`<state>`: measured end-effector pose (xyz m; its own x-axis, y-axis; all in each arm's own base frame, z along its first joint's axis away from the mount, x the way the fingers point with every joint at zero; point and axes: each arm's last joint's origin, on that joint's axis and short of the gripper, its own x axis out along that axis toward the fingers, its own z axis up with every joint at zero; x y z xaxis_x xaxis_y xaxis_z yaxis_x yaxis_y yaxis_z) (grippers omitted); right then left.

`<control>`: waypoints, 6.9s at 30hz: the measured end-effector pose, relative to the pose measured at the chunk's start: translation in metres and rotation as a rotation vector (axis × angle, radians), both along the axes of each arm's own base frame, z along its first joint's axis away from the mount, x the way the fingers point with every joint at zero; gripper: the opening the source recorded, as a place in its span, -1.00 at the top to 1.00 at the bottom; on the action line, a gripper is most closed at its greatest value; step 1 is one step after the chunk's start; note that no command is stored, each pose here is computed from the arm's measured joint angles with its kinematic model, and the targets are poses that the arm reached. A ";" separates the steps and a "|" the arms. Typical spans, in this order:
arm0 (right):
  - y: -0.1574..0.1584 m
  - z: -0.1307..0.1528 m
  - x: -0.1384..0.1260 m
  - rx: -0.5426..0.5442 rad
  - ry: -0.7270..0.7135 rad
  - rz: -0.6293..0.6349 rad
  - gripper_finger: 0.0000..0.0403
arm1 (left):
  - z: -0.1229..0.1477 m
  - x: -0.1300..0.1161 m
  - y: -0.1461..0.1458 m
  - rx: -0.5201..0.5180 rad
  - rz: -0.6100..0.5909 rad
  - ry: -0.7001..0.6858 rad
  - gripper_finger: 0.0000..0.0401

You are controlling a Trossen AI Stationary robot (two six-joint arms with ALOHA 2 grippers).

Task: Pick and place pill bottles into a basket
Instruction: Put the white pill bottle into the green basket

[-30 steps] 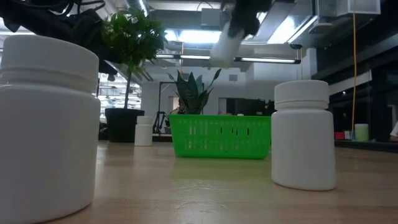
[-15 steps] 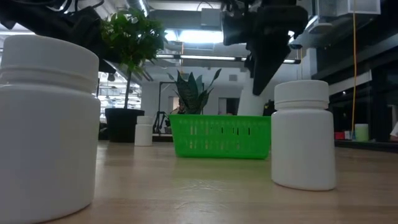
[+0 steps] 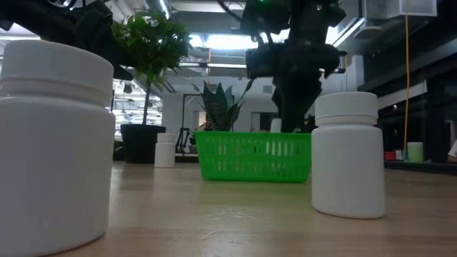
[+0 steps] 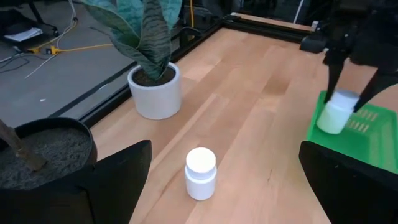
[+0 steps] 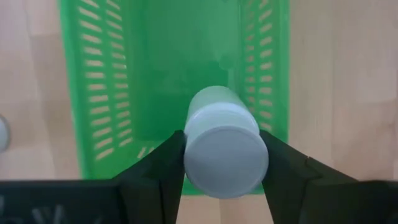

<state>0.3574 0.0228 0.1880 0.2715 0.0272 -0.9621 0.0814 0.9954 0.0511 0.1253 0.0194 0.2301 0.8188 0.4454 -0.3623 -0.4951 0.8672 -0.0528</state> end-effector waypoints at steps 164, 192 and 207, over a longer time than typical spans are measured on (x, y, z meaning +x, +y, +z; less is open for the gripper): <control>-0.040 0.164 -0.196 -0.375 -1.091 -0.261 -0.29 | 0.140 0.168 0.001 -0.031 -0.380 0.385 0.21; -0.037 0.155 -0.197 -0.288 -1.015 -0.160 -0.29 | 0.005 0.268 -0.017 -0.262 -0.501 0.642 0.21; -0.036 0.155 -0.196 -0.273 -1.017 -0.136 -0.29 | -0.027 0.283 -0.017 -0.310 -0.541 0.659 0.21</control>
